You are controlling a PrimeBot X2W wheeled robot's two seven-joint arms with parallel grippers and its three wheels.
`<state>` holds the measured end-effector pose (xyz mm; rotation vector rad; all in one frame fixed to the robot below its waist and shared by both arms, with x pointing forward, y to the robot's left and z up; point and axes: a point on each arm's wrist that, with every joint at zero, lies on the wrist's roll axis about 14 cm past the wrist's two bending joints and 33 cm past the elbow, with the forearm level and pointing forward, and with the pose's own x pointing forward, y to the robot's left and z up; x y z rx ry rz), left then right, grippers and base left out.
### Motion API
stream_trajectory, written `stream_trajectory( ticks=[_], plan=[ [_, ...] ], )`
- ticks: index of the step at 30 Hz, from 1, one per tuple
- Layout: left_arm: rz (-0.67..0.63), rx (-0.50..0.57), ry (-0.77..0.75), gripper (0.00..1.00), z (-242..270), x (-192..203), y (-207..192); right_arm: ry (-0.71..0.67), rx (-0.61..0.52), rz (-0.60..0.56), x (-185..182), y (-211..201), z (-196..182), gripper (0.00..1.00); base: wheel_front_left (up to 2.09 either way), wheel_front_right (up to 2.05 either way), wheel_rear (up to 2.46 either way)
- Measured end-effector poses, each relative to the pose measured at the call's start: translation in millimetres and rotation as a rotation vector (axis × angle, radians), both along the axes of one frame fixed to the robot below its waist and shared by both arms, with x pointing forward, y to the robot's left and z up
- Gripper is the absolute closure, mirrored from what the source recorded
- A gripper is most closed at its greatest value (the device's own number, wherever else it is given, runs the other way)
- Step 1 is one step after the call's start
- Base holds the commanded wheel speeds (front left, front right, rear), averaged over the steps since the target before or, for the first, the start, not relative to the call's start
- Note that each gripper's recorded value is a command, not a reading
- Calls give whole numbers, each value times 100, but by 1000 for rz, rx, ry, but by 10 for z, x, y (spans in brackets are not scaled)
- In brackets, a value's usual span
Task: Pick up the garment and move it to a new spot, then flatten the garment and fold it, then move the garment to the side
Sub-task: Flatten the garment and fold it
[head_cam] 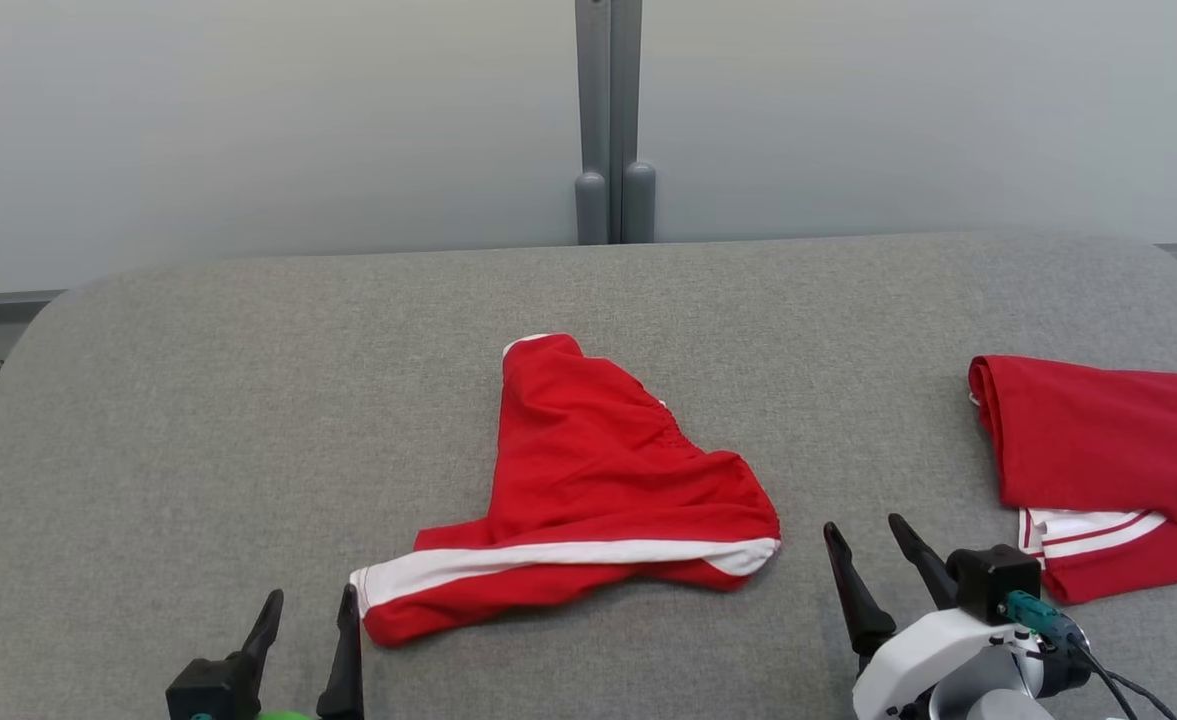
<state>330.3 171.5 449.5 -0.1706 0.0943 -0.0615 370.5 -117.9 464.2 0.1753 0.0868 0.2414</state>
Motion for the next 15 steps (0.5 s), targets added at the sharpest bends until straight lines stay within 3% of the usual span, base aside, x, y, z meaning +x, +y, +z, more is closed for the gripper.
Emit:
stream_trajectory(
  ticks=[15],
  plan=[
    [-1,-11,15,0,-48,-35,-17,14,5,1,-25,16,-49,0,0,0,0]
  ],
)
